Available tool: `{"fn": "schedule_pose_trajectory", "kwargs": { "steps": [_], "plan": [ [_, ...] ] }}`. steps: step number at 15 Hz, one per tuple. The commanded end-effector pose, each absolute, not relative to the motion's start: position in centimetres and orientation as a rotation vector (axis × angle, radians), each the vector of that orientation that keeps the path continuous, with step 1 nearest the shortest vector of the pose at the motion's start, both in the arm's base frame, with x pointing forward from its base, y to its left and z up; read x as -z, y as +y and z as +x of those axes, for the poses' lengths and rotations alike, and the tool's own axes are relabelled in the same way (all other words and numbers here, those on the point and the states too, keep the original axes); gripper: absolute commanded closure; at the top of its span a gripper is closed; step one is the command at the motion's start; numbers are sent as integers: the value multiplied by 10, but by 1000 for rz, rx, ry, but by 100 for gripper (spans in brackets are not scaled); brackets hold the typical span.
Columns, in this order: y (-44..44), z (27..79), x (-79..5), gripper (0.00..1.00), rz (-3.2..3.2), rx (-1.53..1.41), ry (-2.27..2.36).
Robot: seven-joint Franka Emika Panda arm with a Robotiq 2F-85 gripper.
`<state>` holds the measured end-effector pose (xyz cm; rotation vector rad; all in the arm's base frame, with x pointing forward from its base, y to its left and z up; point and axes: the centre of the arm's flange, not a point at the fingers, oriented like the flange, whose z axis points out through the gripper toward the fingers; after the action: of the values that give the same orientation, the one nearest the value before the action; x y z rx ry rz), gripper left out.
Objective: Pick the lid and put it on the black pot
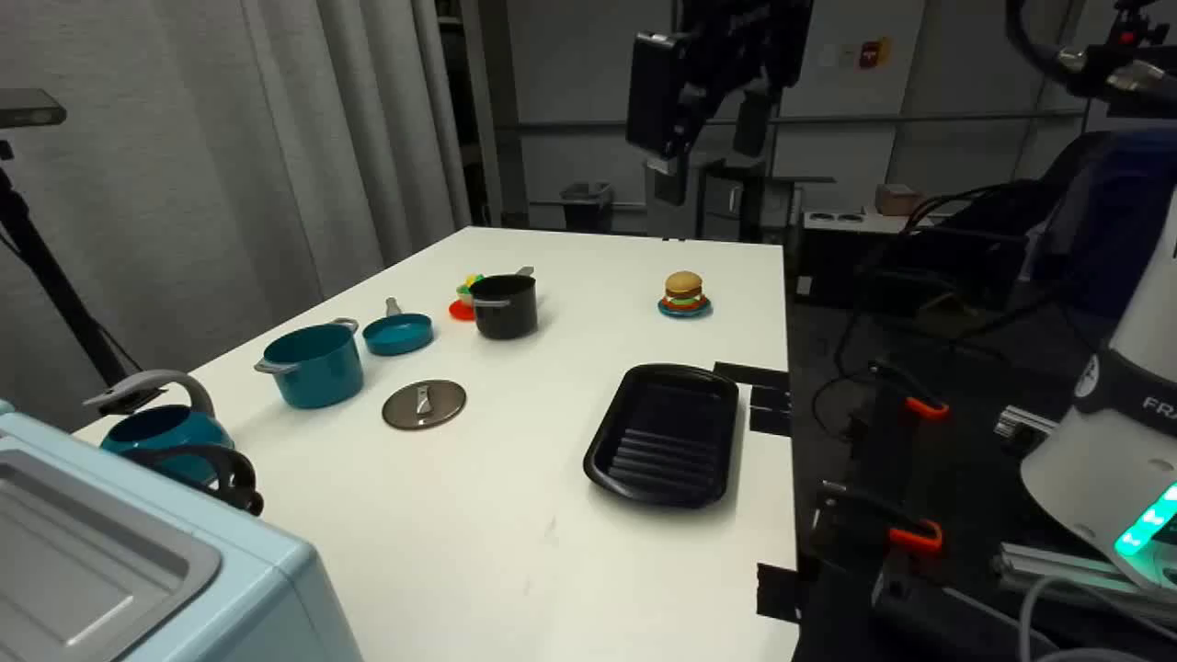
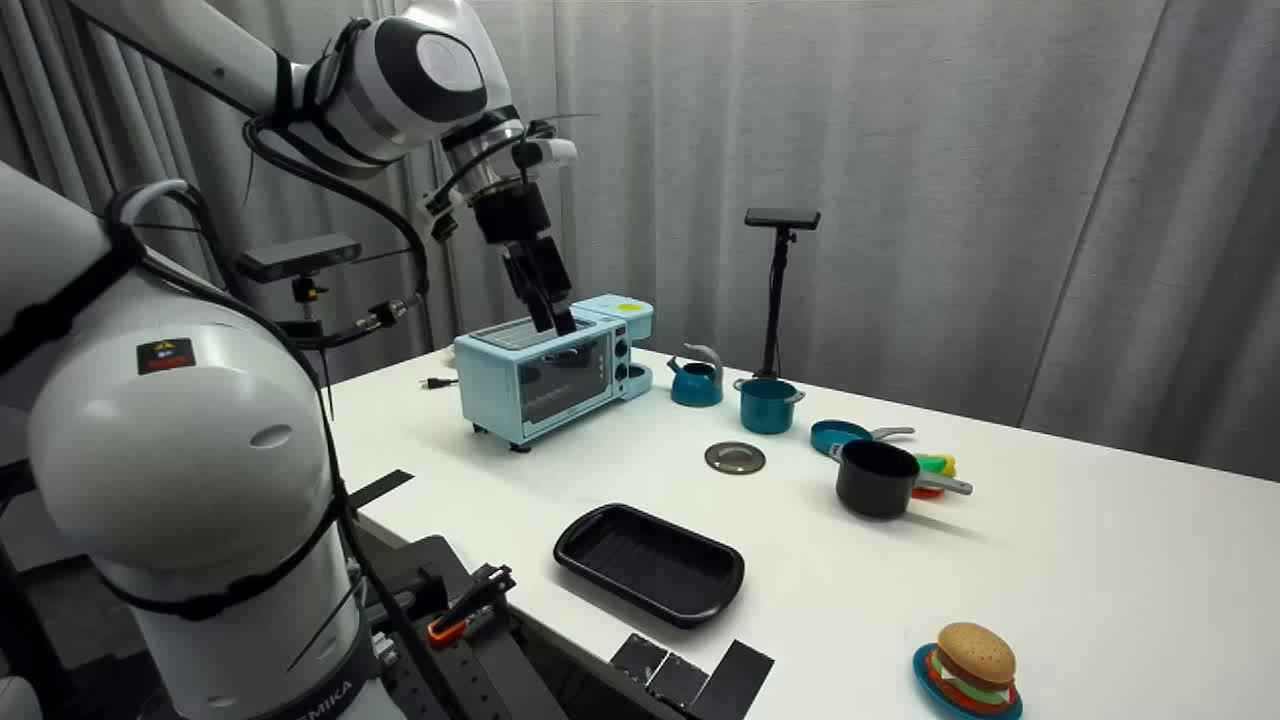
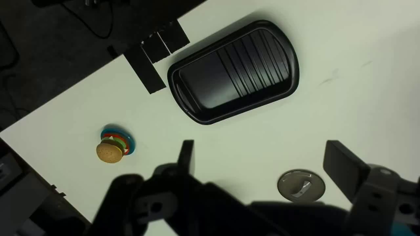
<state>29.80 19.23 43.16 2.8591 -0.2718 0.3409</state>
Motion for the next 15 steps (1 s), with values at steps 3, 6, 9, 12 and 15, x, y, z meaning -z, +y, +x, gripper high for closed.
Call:
{"fn": "schedule_pose_trajectory", "kwargs": {
  "steps": [3, 6, 9, 12, 15],
  "plan": [
    [192, 298, -431, 0, 2859, -339, -271],
    [192, 298, -431, 0, 2859, -339, -271],
    [192, 298, -431, 0, 2859, -339, -271],
    [192, 298, -431, 0, 2859, -339, -271],
    [197, 316, -419, 0, 2847, -322, -256]
  ]
}}
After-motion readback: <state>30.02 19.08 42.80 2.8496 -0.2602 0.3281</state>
